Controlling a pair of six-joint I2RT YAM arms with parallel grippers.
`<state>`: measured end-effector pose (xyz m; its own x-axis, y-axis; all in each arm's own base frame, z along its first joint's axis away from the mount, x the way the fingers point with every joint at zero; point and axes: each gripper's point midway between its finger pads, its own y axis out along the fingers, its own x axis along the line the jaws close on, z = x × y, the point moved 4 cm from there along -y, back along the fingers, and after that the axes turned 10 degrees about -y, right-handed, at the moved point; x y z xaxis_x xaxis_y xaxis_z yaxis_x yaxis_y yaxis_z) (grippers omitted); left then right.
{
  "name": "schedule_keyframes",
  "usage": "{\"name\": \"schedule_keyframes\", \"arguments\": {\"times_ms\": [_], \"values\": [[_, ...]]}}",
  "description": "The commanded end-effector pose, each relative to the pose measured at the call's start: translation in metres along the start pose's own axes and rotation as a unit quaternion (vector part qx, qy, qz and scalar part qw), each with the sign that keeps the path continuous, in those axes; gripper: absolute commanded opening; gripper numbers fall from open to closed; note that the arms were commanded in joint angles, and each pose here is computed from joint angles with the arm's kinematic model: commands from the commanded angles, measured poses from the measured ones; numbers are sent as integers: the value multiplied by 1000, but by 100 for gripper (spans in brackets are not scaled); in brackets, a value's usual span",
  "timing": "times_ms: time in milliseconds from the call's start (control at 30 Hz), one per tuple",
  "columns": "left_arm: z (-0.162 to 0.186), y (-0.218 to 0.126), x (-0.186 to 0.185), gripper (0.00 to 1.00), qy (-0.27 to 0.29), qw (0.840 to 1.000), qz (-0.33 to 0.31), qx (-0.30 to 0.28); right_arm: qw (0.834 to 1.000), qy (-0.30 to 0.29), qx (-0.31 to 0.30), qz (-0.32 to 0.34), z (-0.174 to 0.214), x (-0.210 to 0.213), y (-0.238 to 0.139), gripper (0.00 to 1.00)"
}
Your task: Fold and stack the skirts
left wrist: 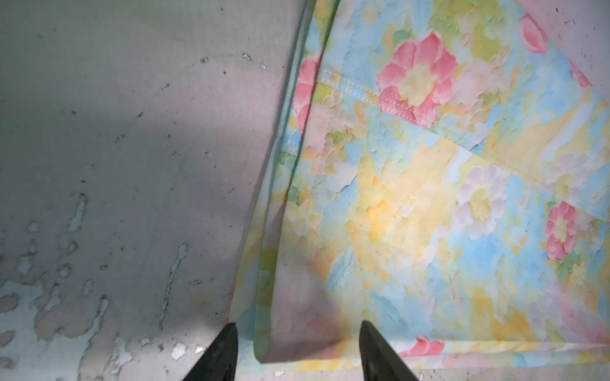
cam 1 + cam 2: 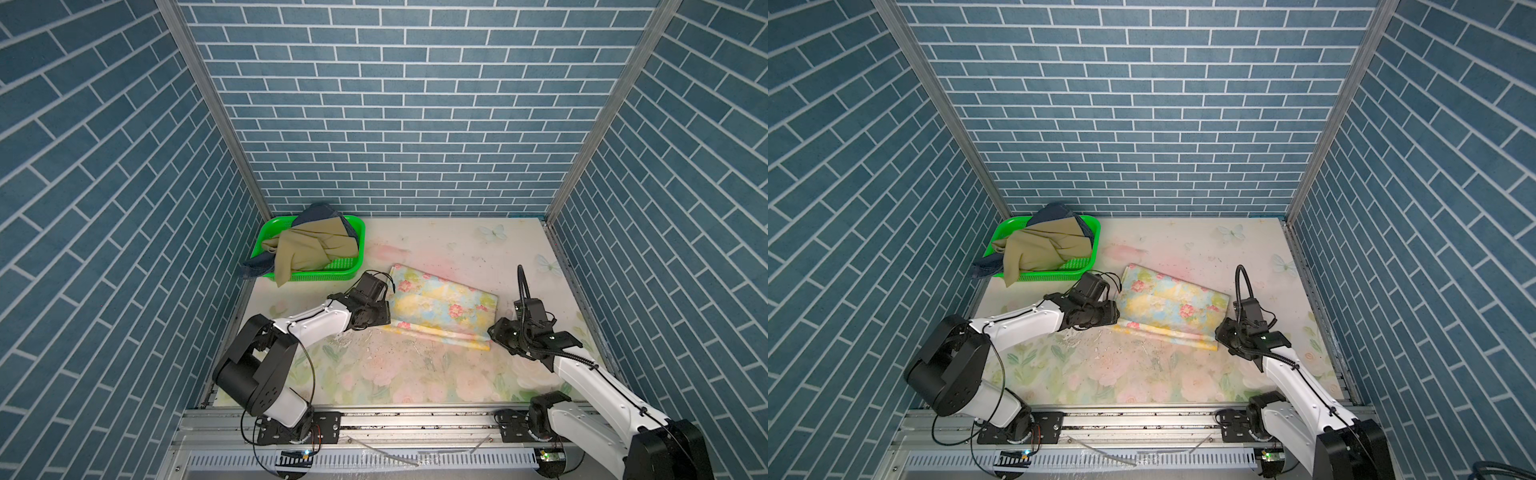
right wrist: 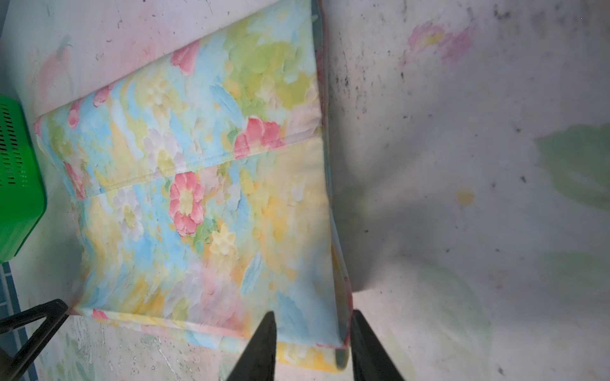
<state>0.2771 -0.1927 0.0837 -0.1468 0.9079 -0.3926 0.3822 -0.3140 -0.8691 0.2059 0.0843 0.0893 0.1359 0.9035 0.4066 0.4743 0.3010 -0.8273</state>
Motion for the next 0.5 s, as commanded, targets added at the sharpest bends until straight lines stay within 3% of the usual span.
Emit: {"name": "schedule_keyframes", "arguments": {"times_ms": [0, 233, 333, 467], "values": [[-2, 0, -6, 59, 5, 1000, -6, 1, 1000, -2, 20, 10, 13, -8, 8, 36], [1, 8, -9, 49, 11, 1000, -10, 8, 999, -3, 35, 8, 19, -10, 15, 33], [2, 10, -10, 29, 12, 1000, -11, 10, 999, -6, 37, 6, 19, -10, 16, 27], [-3, 4, -13, 2, 14, 1000, -13, 0, 999, -7, 34, 2, 17, -8, 15, 10]]}}
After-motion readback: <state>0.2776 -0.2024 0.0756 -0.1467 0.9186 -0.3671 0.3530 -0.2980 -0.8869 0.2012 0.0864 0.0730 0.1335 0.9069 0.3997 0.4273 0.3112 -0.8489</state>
